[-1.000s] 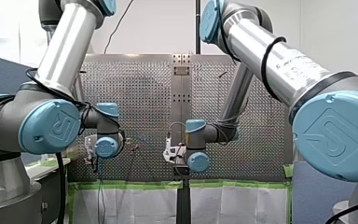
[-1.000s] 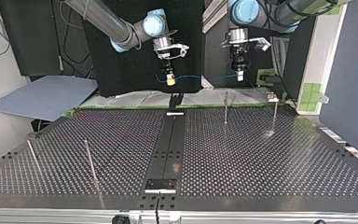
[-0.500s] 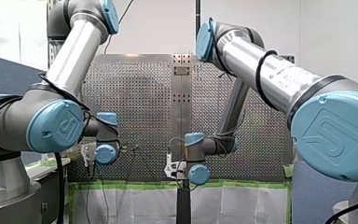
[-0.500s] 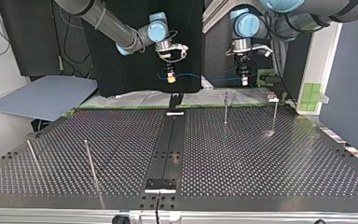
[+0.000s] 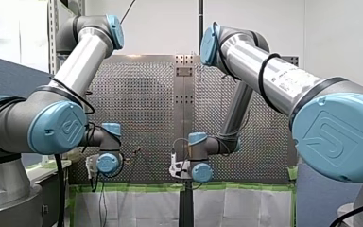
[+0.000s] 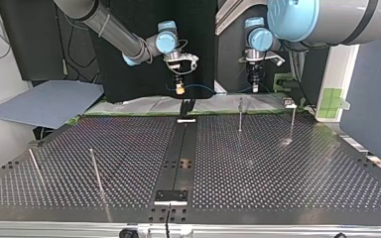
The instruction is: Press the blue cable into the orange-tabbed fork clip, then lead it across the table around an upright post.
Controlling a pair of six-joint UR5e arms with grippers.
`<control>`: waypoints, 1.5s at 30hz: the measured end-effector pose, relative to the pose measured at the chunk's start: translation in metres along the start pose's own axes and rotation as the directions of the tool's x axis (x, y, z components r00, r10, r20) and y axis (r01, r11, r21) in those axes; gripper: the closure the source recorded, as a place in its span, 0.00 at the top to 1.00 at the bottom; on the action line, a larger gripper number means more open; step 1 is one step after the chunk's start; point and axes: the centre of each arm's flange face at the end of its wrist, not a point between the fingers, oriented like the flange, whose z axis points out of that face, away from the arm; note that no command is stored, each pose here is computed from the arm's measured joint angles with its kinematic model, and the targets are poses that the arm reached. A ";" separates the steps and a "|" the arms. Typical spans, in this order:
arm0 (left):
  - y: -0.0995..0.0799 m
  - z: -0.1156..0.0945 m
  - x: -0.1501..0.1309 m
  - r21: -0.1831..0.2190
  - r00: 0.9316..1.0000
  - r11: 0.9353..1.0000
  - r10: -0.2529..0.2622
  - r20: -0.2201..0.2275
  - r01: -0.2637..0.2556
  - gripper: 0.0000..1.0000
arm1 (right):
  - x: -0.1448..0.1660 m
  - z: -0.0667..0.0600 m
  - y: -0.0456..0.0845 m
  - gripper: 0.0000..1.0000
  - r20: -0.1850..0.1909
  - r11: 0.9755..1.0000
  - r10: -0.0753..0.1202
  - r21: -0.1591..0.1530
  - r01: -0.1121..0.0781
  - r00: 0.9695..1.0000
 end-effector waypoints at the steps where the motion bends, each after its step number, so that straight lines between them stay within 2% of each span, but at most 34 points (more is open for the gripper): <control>1: 0.000 0.002 0.000 0.001 1.000 1.000 -0.001 -0.003 0.001 0.01 | 0.001 0.002 0.001 0.00 -0.001 1.000 0.000 -0.003 0.000 1.000; 11: -0.004 0.024 -0.005 0.031 0.999 0.999 -0.035 -0.002 0.035 0.01 | 0.007 0.014 0.021 0.00 -0.009 0.999 0.005 -0.036 -0.005 1.000; 19: -0.002 0.034 -0.008 0.037 0.999 0.998 -0.048 -0.007 0.048 0.01 | 0.009 0.020 0.036 0.00 -0.005 0.998 -0.005 -0.059 0.004 1.000; 34: -0.004 0.039 -0.010 0.068 0.997 0.995 -0.073 -0.008 0.073 0.01 | 0.006 0.022 0.044 0.00 0.012 0.997 -0.022 -0.072 0.023 1.000; 40: -0.006 0.039 -0.010 0.075 0.997 0.994 -0.078 -0.008 0.078 0.01 | -0.011 0.021 0.052 0.00 0.037 0.996 -0.024 -0.087 0.027 0.999; 45: -0.006 0.043 -0.012 0.078 0.995 0.992 -0.095 -0.003 0.095 0.01 | -0.015 0.023 0.057 0.00 0.041 0.995 -0.023 -0.096 0.027 0.999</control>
